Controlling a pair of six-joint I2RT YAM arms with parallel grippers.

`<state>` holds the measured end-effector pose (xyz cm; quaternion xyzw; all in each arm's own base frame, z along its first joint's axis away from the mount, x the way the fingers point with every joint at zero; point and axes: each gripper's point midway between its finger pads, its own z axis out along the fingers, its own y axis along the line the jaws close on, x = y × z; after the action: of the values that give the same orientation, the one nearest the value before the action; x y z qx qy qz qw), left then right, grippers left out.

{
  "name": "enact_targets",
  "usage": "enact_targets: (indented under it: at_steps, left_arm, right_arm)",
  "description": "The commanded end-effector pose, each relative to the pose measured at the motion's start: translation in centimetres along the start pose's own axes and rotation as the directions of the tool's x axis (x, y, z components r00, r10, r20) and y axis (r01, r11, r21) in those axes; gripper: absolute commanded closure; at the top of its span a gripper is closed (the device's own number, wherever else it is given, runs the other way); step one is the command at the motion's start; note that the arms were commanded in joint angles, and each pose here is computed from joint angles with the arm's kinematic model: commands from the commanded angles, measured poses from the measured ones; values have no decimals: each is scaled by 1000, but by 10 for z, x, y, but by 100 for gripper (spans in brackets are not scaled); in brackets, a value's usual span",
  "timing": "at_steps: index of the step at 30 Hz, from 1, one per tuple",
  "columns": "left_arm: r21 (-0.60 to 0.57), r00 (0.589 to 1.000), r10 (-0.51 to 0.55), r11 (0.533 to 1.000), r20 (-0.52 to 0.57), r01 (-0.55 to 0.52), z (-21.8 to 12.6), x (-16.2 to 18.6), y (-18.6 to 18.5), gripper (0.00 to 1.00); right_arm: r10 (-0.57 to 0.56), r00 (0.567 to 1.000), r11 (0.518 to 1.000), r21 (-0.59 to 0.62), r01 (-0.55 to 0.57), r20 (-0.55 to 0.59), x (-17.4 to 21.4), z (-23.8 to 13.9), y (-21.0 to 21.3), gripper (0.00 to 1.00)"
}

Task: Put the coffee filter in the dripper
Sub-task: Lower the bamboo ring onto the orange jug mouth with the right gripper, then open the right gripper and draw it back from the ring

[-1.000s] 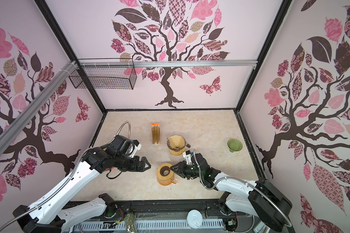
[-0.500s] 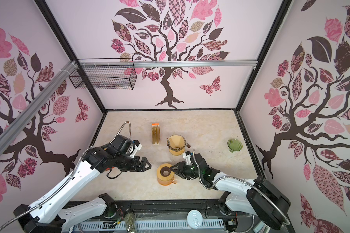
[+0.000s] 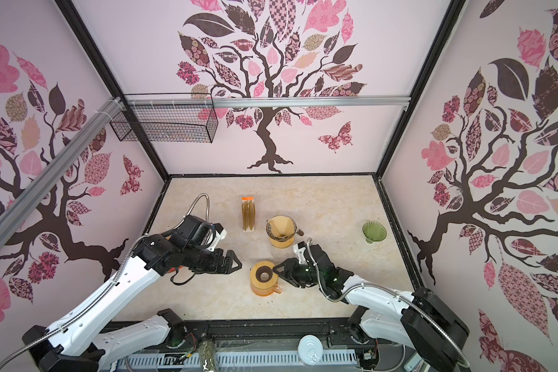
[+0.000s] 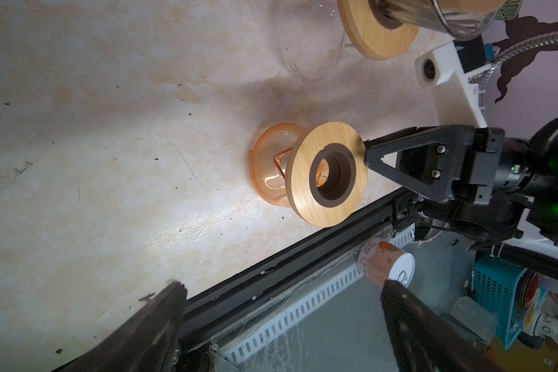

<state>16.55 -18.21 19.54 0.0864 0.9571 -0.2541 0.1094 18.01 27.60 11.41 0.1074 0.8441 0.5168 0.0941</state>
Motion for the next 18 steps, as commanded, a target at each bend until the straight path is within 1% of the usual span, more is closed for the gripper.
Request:
enact_targets:
  at_steps: [1,6,12,16,18]
  left_arm:
    - [3,1000,-3,1000,-8,3,5,2,3,2]
    - [5,1000,-5,1000,-9,5,6,2,2,2]
    - [3,1000,-5,1000,-7,5,6,2,3,2]
    - [2,1000,-4,1000,-7,4,6,2,4,2]
    - [5,1000,-4,1000,-17,4,8,5,4,2]
  right_arm:
    - [-44,999,998,-37,45,20,-5,-7,29,54]
    - [-36,999,998,-42,36,11,-4,-8,31,56]
    - [-33,999,999,-25,33,5,-3,-6,27,56]
    - [-52,999,998,-34,53,7,-5,-8,35,56]
    - [-72,997,997,-19,73,10,-6,-10,38,55]
